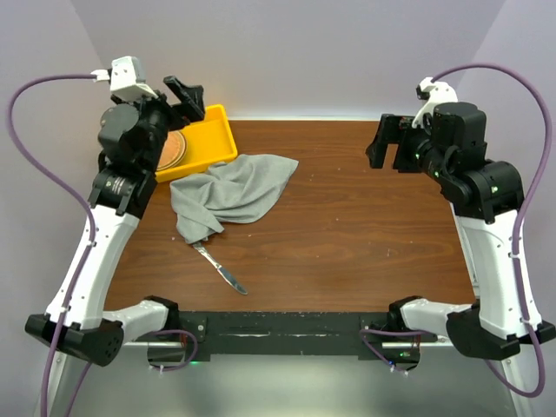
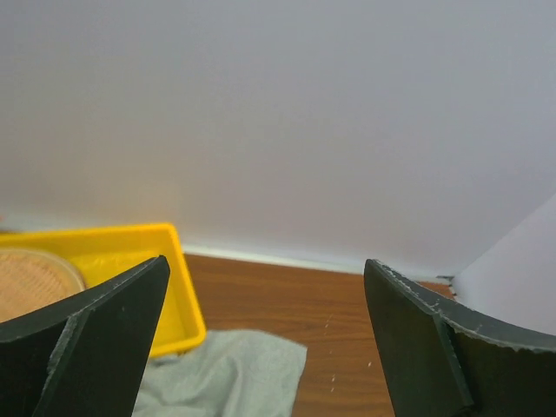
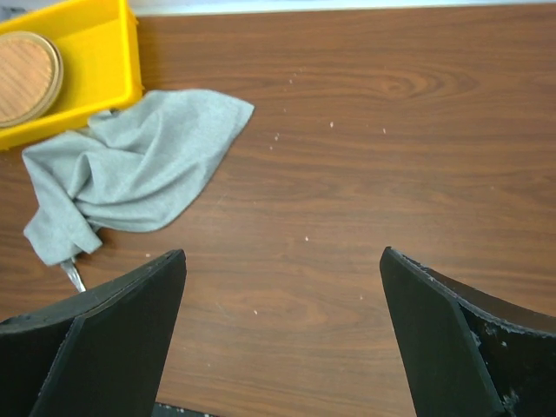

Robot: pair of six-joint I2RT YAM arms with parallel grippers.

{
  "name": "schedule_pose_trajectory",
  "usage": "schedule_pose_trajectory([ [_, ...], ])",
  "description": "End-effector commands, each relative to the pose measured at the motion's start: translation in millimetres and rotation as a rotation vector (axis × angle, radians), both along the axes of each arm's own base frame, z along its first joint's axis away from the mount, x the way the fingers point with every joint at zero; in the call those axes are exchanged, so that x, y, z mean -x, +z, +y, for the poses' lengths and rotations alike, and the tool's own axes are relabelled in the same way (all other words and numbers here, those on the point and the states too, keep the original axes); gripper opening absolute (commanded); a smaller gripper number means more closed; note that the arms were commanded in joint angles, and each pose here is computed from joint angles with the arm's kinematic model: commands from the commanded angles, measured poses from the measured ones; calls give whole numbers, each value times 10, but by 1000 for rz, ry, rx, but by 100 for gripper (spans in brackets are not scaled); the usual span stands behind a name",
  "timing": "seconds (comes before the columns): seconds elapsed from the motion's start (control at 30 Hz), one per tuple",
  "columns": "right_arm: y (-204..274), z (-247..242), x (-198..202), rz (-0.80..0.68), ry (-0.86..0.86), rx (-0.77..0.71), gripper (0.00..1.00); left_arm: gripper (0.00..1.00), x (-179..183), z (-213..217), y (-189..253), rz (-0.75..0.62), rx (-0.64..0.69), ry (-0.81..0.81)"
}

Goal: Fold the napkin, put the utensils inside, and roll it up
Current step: Move the napkin to the centre of the board

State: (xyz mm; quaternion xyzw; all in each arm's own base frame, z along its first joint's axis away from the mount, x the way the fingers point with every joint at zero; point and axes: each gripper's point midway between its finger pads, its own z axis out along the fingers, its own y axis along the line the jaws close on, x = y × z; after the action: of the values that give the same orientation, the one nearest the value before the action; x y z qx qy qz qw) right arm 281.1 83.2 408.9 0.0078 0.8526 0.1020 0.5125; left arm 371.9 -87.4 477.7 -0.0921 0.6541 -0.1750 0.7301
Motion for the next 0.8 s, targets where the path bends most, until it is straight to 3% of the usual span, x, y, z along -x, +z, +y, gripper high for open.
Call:
schedule_pose_trajectory([
  [0.0, -302, 18, 16, 110, 12, 38, 98, 98, -176, 173, -778, 325, 72, 160],
  [0.1, -567, 90, -26, 187, 43, 50, 98, 93, -190, 215, -1386, 541, 13, 213],
  [0.23, -1013, 201, -60, 340, 100, 77, 98, 97, -88, 293, -2214, 768, -105, 249],
  [0.47, -1478, 502, -13, 498, 226, 4, 98, 100, -131, 329, -3309, 963, -290, 164],
  [0.63, -1531, 640, 18, 524, 284, -49, 98, 100, -286, 254, -3776, 1069, -294, 70],
  [0.77, -1605, 641, 0, 538, 280, -42, 98, 99, -192, 324, -4173, 1233, -269, 147],
])
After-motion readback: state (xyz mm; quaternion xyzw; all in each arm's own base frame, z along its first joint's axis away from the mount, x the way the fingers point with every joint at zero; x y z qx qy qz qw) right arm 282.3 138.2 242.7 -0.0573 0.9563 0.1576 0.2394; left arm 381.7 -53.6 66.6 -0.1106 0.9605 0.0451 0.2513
